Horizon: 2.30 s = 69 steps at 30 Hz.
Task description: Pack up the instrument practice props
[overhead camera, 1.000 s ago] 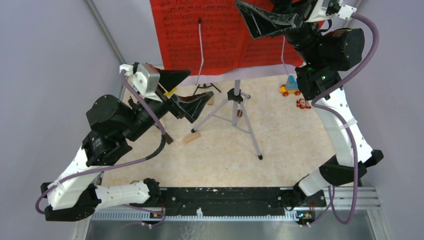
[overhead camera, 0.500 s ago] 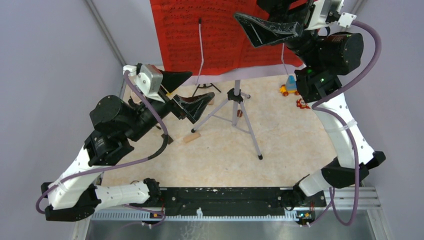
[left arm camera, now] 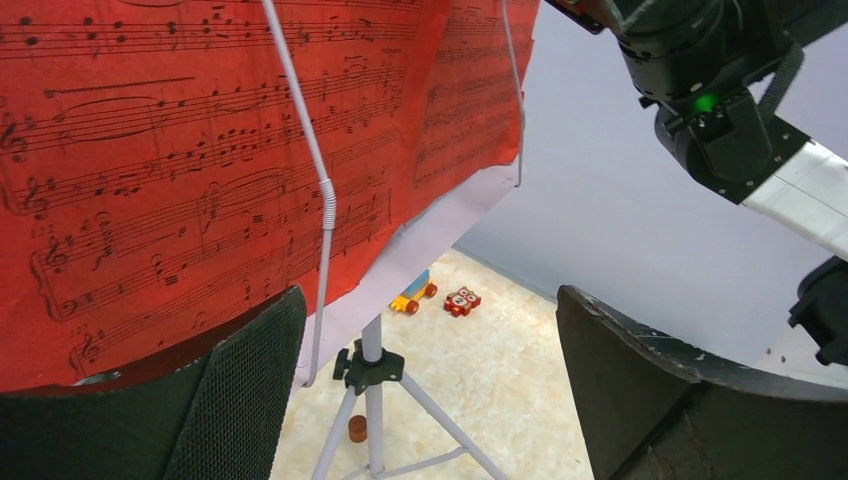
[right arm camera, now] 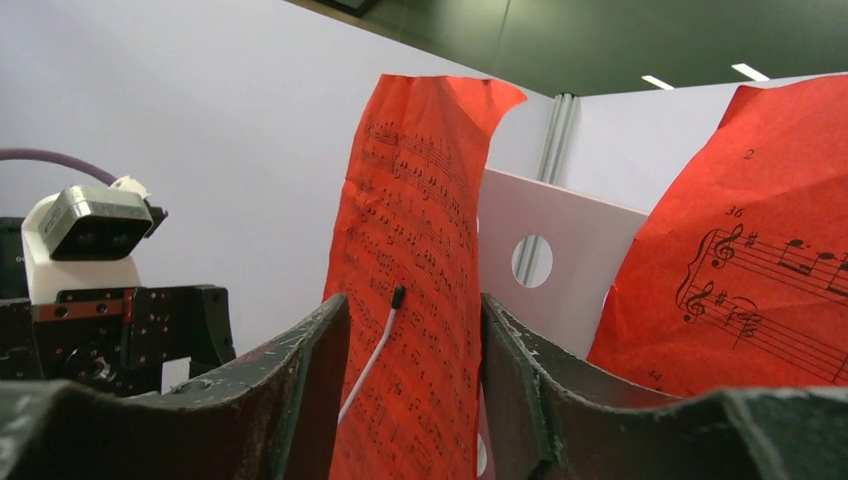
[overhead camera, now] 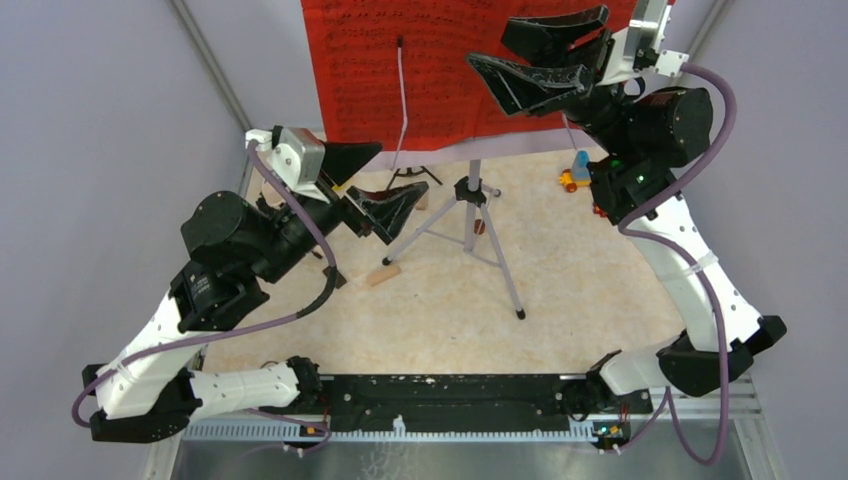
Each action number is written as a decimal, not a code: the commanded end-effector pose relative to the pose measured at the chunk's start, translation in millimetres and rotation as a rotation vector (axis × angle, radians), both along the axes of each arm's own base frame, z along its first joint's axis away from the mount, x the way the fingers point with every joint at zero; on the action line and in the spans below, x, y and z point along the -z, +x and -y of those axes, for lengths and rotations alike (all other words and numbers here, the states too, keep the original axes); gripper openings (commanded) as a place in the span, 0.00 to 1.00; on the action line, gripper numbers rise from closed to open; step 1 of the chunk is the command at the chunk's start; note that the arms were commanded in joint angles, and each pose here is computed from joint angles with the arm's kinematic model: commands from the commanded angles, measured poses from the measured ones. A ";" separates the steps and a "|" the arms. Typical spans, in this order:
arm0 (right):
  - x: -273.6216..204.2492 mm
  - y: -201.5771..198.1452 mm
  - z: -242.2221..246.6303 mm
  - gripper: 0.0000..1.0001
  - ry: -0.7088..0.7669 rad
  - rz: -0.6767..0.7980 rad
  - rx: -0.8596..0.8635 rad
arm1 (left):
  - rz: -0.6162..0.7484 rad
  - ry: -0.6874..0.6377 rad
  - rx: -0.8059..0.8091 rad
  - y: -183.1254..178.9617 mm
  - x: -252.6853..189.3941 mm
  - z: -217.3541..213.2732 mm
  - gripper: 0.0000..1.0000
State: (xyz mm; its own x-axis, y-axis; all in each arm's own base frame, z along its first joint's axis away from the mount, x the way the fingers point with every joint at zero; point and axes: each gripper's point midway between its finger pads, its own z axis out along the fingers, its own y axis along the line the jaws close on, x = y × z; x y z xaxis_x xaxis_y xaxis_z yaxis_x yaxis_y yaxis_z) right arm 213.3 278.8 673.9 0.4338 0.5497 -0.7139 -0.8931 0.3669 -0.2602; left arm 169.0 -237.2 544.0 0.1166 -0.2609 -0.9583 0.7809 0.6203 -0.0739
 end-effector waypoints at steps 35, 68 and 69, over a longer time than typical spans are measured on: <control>55.3 9.1 -8.8 0.18 -0.074 -0.138 -0.007 | 0.052 -0.178 -0.260 44.4 -52.6 -13.7 0.92; 50.7 -6.3 -3.4 0.08 -0.060 -0.123 -0.046 | 0.096 -0.163 -0.301 64.7 -56.2 9.7 0.39; 51.2 -5.3 -3.6 0.08 -0.062 -0.124 -0.045 | 0.098 -0.166 -0.303 64.5 -57.2 8.7 0.37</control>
